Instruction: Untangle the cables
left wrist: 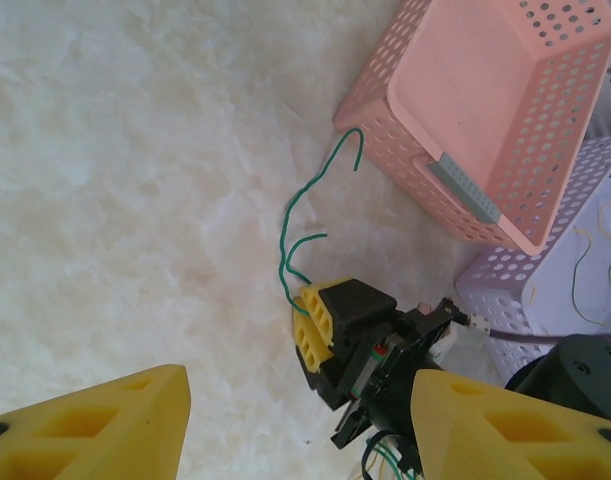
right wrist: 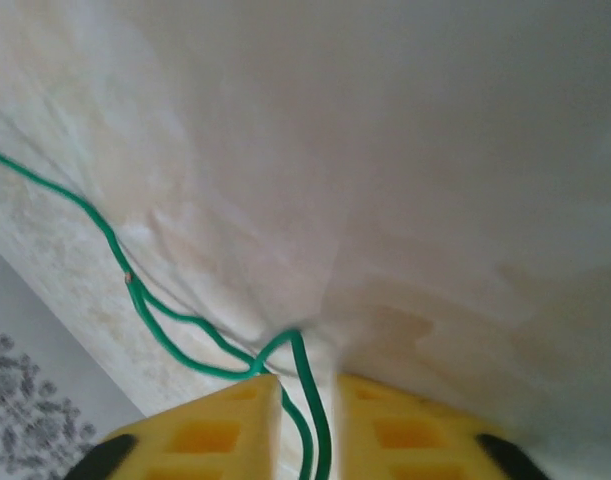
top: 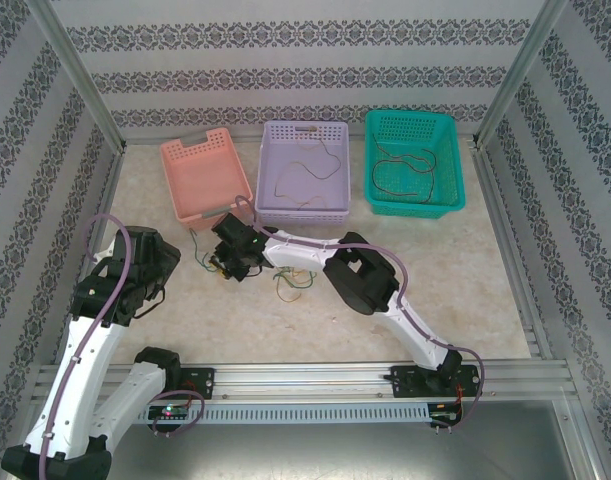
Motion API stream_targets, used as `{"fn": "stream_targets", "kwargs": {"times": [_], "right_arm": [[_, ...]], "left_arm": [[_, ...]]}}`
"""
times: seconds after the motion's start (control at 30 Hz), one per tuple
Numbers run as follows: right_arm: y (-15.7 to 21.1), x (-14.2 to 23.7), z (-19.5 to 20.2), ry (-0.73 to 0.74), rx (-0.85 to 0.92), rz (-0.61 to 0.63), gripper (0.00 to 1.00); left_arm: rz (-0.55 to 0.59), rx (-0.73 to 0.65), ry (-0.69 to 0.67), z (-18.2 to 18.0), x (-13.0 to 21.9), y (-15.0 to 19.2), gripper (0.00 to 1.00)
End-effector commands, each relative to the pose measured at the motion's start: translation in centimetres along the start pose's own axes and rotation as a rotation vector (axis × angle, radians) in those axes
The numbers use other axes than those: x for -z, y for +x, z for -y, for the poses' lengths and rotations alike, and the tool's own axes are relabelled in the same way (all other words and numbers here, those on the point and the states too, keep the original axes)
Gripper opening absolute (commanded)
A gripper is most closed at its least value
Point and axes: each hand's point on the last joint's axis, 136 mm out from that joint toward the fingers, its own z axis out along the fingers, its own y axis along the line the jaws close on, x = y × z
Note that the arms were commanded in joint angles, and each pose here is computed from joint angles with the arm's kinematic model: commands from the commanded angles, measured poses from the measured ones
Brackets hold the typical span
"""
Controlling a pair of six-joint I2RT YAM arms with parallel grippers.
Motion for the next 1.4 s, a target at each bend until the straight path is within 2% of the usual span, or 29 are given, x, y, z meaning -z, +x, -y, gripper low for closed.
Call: {"fn": "stream_targets", "kwargs": {"times": [0.0, 0.07, 0.13, 0.27, 0.43, 0.53, 0.67, 0.8, 0.93, 1.27, 1.37], "right_arm": [[-1.6, -0.1, -0.7, -0.02, -0.001, 0.059, 0.02], [-1.8, 1.7, -2.0, -0.042, 0.073, 0.09, 0.0], [-2.2, 5.2, -3.4, -0.053, 0.2, 0.146, 0.0], [-2.8, 11.7, -3.6, -0.036, 0.434, 0.225, 0.0], [-3.0, 17.6, -2.6, 0.032, 0.779, 0.32, 0.0], [-3.1, 19.9, -1.7, 0.064, 0.893, 0.378, 0.0], [-3.6, 22.0, -1.5, 0.093, 0.972, 0.437, 0.0], [-3.7, 23.3, -2.3, 0.09, 1.025, 0.468, 0.0], [-3.7, 23.7, -2.7, 0.096, 1.064, 0.475, 0.0], [-2.9, 23.7, -3.1, 0.087, 1.106, 0.461, 0.0], [-2.7, 23.7, -3.1, 0.086, 1.114, 0.458, 0.0]], "left_arm": [[0.005, -0.034, 0.058, 1.2, 0.9, -0.4, 0.6], [0.0, -0.059, 0.083, 1.9, 1.0, -0.4, 0.6], [-0.019, -0.102, 0.11, 2.7, 0.9, -0.2, 0.61], [-0.113, -0.149, 0.126, 4.5, 0.2, 0.9, 0.64], [-0.223, 0.029, 0.163, 7.4, -1.0, 2.0, 0.67], [-0.244, 0.138, 0.226, 10.3, -1.5, 1.5, 0.68], [-0.265, 0.163, 0.254, 12.8, -1.5, 1.1, 0.69], [-0.34, 0.132, 0.124, 11.4, -2.0, 2.4, 0.68], [-0.385, 0.156, 0.077, 10.1, -2.8, 3.7, 0.66], [-0.4, 0.204, 0.08, 10.8, -5.2, 4.8, 0.65], [-0.406, 0.201, 0.062, 10.6, -6.1, 5.2, 0.62]]}}
